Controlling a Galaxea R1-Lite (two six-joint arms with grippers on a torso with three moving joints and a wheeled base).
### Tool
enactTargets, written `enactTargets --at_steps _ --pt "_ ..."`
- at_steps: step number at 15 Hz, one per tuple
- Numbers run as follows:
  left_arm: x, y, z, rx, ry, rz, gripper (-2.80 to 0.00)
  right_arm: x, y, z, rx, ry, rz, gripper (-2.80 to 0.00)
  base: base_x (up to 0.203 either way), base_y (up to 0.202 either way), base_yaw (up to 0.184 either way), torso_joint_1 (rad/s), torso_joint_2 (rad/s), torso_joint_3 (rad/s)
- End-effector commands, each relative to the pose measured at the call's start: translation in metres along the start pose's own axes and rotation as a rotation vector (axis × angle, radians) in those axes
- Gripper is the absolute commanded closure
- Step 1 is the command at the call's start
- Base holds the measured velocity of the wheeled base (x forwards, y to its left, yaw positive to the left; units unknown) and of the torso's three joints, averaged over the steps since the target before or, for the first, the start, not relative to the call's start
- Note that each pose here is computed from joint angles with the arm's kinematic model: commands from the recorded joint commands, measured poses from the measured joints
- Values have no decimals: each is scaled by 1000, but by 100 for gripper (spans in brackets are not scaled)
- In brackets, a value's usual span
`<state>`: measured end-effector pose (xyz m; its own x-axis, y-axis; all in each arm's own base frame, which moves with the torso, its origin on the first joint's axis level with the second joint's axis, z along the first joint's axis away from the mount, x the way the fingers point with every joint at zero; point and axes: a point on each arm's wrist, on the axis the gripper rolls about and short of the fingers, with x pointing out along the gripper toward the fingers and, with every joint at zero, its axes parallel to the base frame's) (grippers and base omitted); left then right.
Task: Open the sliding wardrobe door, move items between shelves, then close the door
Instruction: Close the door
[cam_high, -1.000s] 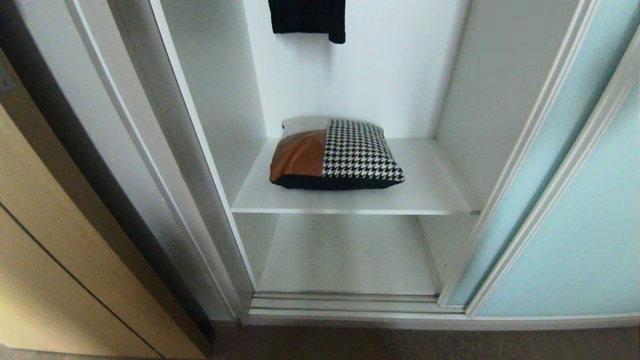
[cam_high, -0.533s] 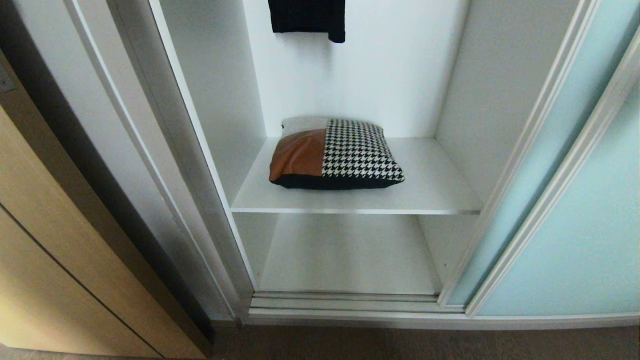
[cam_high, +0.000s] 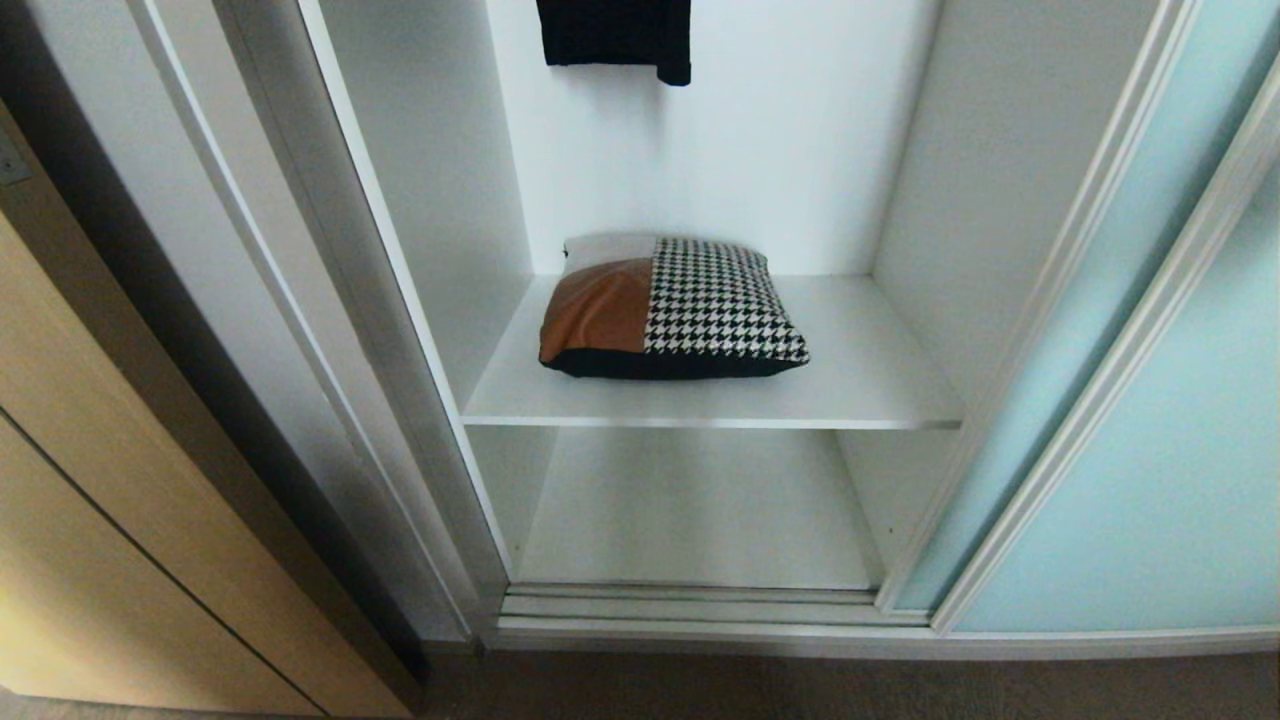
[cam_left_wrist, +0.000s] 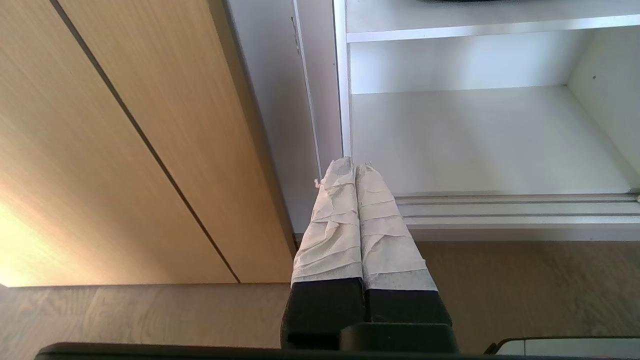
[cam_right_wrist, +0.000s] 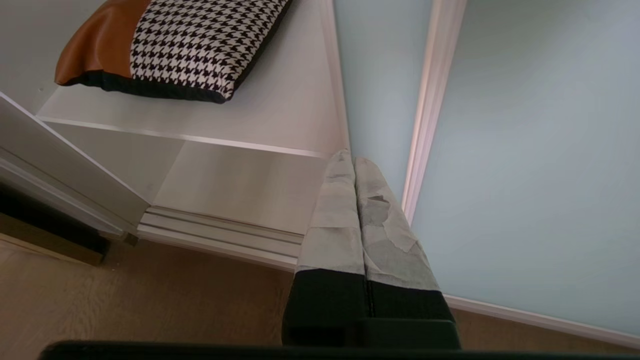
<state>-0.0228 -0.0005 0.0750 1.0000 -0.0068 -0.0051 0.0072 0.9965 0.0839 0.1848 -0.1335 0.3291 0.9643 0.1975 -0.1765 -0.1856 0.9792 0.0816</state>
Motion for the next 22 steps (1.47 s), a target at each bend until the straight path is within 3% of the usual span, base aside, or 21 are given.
enactTargets --at_steps 1,11,19,22 --pt "0 0 0 0 -1 -1 0 7 -5 1 2 4 18 0 0 0 0 0 0 0" --pt "0 0 0 0 -1 1 0 49 -26 6 10 25 76 0 0 0 0 0 0 0" --pt "0 0 0 0 0 1 0 66 -49 9 9 23 33 0 0 0 0 0 0 0" --pt "0 0 0 0 -1 -1 0 74 -57 15 46 13 6 0 0 0 0 0 0 0"
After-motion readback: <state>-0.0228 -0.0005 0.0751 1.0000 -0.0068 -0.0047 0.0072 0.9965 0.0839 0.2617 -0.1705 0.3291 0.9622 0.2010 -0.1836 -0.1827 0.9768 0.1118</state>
